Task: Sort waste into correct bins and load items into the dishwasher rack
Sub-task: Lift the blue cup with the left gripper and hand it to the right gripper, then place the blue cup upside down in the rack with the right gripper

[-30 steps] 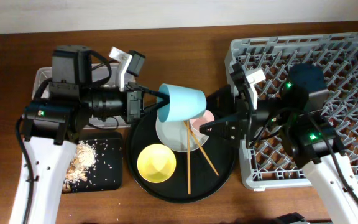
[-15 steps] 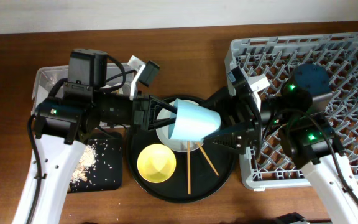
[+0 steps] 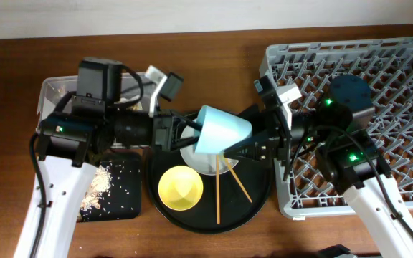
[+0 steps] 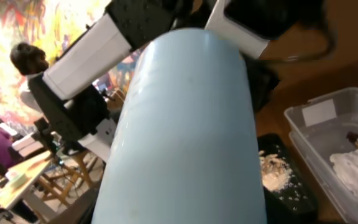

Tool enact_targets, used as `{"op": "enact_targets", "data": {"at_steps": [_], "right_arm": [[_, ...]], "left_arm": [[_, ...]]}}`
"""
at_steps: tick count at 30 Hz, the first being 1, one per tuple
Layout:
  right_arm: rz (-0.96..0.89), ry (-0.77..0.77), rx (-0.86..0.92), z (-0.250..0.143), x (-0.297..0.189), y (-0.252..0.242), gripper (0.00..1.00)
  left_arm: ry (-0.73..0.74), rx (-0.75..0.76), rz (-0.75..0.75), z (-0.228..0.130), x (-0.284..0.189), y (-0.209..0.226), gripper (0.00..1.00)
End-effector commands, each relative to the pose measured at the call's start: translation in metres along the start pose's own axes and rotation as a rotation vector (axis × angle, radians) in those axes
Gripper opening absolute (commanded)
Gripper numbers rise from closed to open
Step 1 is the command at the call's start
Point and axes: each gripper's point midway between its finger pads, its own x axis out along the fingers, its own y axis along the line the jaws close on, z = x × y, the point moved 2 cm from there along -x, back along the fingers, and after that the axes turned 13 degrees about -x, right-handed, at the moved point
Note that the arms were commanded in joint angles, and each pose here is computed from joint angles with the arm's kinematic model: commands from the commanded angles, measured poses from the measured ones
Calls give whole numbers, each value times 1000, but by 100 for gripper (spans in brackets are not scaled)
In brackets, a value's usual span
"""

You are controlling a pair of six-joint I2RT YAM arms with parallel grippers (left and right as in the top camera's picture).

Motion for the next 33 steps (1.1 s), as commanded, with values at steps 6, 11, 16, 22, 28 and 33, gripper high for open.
{"op": "enact_targets", "data": {"at_steps": [6,11,16,22,28,33], "right_arm": [[-95,-27,-72,16,-17,-10,40],[-395,-58,77,10,-33,-56,40],[-1328,223,412,-92,-156,-129,41],[-1521,657,564,-119,-200,-135,42],[-1503,809,711,-185,-215,-180,45],[-1487,843,744,-201,-215,-186,68]], "left_arm": [[-47,-98,357,-3,-5,59,23],[-102,-113,636,0,-26,96,35],[-112,-114,688,1,-31,103,36],[-114,-116,706,0,-33,105,36],[-111,-122,721,-1,-34,107,37],[-114,-121,733,-1,-36,108,37]]}}
